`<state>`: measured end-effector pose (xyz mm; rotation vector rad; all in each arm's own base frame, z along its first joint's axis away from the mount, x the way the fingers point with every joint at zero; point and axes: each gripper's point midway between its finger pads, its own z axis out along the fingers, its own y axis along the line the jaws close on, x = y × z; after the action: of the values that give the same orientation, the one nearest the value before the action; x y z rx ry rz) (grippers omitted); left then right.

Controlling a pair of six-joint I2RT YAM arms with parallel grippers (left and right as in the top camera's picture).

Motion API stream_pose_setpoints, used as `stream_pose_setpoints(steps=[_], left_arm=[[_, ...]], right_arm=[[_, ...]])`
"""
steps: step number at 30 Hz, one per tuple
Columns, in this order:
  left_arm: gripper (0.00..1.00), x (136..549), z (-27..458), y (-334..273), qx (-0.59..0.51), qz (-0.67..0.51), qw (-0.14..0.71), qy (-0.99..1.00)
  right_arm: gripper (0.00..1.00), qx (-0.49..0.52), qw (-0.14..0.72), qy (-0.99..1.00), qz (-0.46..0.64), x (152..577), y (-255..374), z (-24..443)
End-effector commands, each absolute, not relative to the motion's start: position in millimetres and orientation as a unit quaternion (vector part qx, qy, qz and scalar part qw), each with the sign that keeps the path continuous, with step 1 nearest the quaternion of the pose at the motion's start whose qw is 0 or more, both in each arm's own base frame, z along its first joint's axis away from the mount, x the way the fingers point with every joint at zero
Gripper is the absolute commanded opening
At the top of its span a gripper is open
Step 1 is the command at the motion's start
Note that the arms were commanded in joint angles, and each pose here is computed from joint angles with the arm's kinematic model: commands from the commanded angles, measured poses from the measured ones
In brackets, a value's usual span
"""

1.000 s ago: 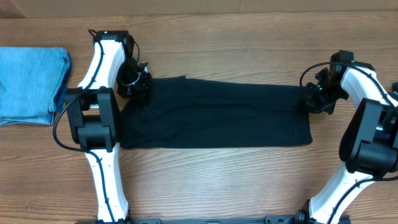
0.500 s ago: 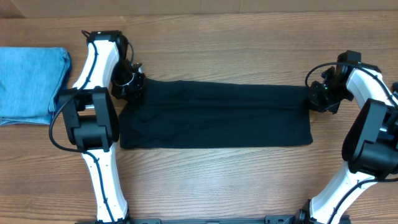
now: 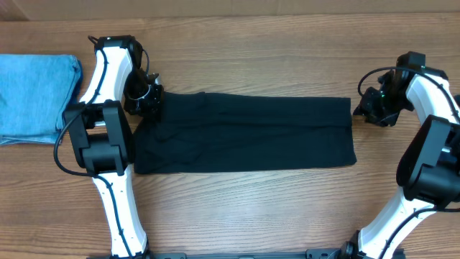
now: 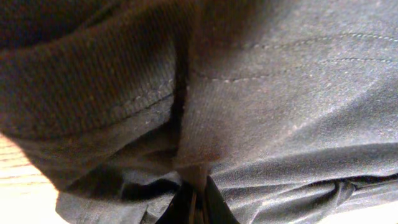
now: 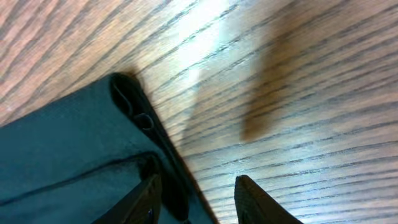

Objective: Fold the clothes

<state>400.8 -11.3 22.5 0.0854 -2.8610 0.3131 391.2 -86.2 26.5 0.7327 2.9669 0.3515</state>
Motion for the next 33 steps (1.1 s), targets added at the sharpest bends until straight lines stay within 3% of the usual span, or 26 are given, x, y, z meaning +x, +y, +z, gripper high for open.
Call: stream_pose_setpoints(steps=[1,6,19,33], left_arm=[[0.13,397,20,-3,0.039,0.097,0.140,-0.985],[0.29,397,21,-7,0.041,0.107,0.141,-0.983],[0.26,436,56,-32,0.023,0.191,0.062,-0.979],[0.27,484,163,-42,-0.017,0.225,-0.084,-0.971]], right_arm=[[0.42,0.234,0.048,0.962,0.128,401,-83,34],[0.43,0.211,0.069,0.958,0.181,409,-66,51],[0.44,0.173,0.130,0.958,0.189,425,-47,91],[0.47,0.158,0.145,0.953,0.212,422,-31,115]])
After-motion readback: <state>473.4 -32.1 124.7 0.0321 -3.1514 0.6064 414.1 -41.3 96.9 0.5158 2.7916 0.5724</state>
